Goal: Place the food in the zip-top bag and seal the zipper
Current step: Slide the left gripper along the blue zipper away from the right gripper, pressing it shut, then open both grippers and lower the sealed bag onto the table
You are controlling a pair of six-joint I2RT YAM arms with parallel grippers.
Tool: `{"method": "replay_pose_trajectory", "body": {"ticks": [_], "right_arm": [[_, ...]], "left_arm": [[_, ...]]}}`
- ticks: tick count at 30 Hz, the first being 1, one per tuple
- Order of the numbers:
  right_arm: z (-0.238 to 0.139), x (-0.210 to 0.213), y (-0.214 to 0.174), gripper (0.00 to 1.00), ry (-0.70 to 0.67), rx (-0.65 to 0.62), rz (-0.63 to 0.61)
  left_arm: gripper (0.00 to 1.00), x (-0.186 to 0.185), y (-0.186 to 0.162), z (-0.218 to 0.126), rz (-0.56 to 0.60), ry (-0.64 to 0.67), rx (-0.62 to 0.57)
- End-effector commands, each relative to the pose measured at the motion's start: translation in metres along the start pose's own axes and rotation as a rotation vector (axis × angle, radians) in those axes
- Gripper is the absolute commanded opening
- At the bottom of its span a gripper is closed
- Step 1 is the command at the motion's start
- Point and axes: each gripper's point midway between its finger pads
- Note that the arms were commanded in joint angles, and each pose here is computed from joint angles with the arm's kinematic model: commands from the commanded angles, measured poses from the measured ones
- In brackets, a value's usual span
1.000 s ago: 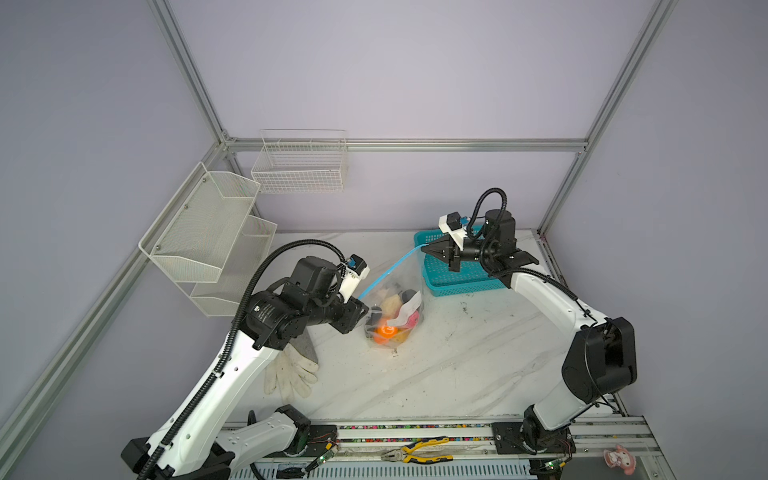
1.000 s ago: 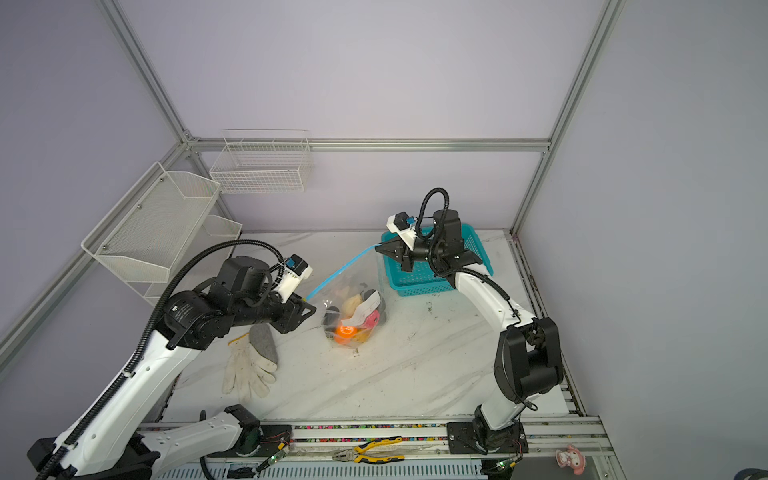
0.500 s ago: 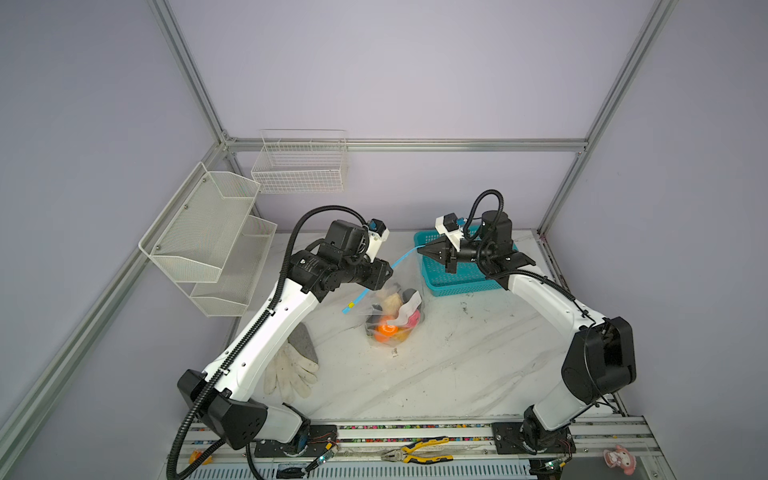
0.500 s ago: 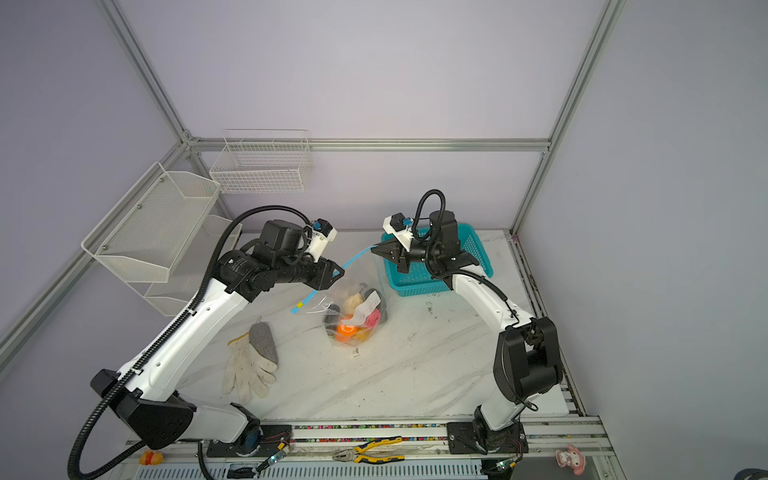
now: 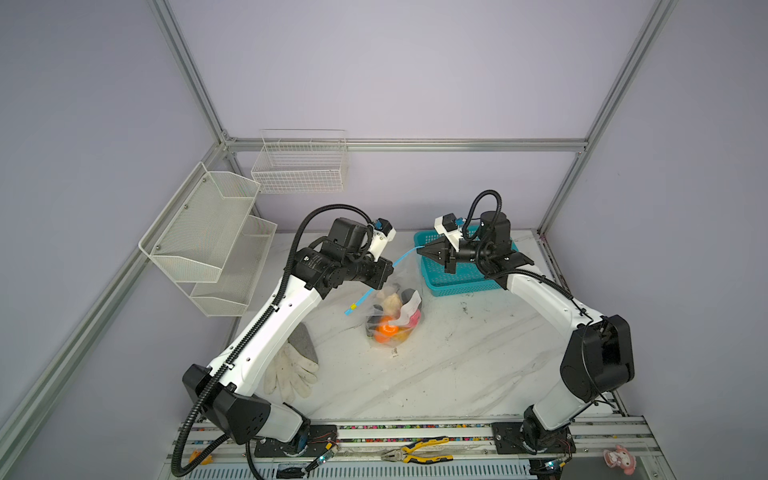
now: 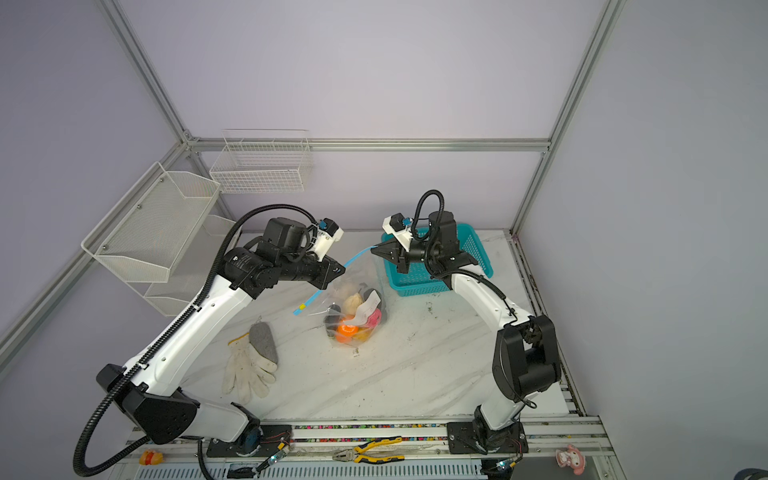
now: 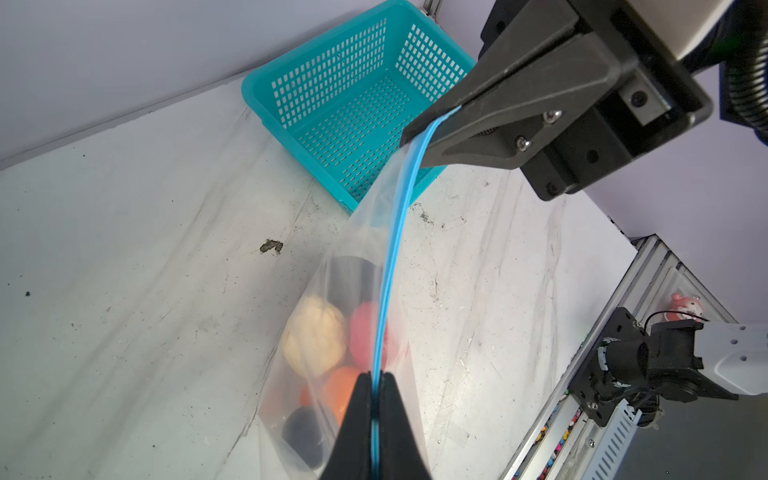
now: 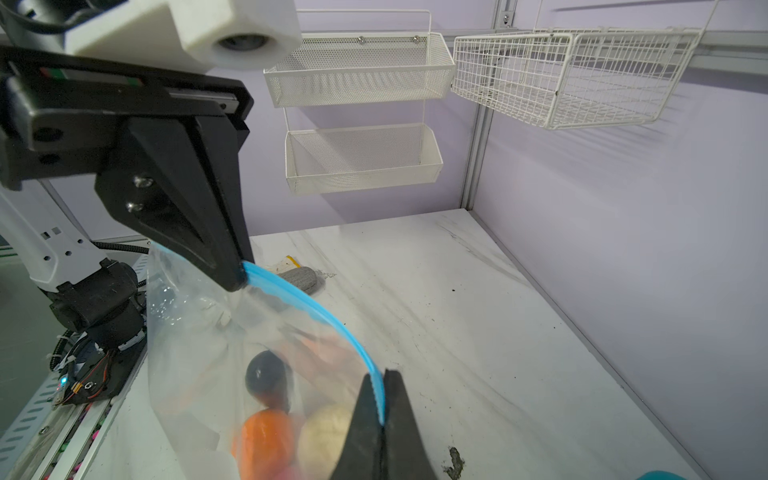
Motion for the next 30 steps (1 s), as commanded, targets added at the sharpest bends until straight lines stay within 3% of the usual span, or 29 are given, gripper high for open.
{"method": "replay_pose_trajectory", "body": {"ticks": [1,5,8,11,16,22,30], "right_arm": [[0.002,0.004,0.012,0.00,0.022,-0.025,-0.034],[0.002,0.004,0.015,0.22,0.023,-0.028,-0.009],[-0.002,0.000,0.021,0.50,-0.033,-0.030,0.072],[-0.015,-0.002,0.024,0.62,-0.150,-0.060,0.142],[-0.049,-0.004,0.031,0.68,-0.370,-0.192,0.215],[-0.114,-0.021,0.053,0.74,-0.728,-0.339,0.192],[-0.150,-0.044,0.058,0.75,-0.927,-0.389,0.200]], "left_arm": [[0.04,-0.006,0.034,-0.028,0.038,-0.008,-0.110],[0.02,-0.010,0.035,-0.032,0.017,-0.025,-0.122],[0.01,-0.013,0.035,-0.044,-0.010,-0.025,-0.144],[0.00,-0.018,0.036,-0.051,-0.055,-0.042,-0.157],[0.00,-0.032,0.040,-0.063,-0.173,-0.117,-0.182],[0.00,-0.059,0.051,-0.067,-0.320,-0.241,-0.269],[0.00,-0.118,0.074,-0.068,-0.362,-0.385,-0.332]]}}
Point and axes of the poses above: each gripper's point midway between its finger pads, its own z axis out along the fingers, its own x axis along the line the jaws close on, y = z × x, and after that the axes turned 10 degrees about z, right-handed
